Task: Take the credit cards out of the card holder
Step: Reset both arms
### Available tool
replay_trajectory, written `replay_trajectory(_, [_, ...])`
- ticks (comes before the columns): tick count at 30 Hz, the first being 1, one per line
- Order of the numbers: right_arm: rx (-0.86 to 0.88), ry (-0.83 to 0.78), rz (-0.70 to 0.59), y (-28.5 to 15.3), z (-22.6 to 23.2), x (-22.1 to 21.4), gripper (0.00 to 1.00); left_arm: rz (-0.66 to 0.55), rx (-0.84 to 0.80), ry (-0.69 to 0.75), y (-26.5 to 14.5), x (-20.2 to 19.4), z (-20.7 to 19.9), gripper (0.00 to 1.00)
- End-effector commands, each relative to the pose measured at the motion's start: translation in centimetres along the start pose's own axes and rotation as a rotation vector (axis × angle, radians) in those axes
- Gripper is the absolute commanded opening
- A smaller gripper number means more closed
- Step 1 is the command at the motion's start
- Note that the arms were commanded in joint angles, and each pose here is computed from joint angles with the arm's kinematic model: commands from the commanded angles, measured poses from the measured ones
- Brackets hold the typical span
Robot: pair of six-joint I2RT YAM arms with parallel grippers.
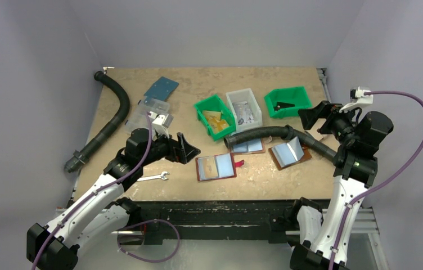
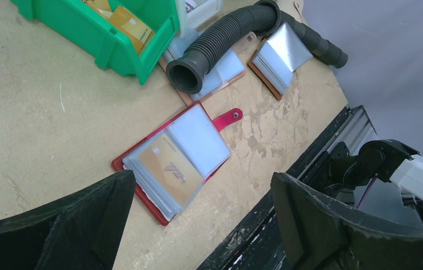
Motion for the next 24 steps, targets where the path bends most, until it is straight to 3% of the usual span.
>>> replay_trajectory(1, [0.010, -0.009, -0.032, 0.00, 0.06, 0.73, 0.99, -0.063, -0.024, 0.036, -0.32, 1.55, -1.03, 1.00])
replay_trajectory(24, [0.009, -0.005, -0.035, 0.26, -0.12, 0.47, 0.99, -0.081, 0.013, 0.039, -0.23, 1.96, -0.92, 1.00])
Point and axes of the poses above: each gripper's point midway between its finger pads, its own y axis out along the fingers, its own z axis along the line the jaws close on, x = y × z, the point moved 10 cm from there along -y, back along the fingers, and after that the axes turned 11 degrees about -y, right-handed, at the moved point
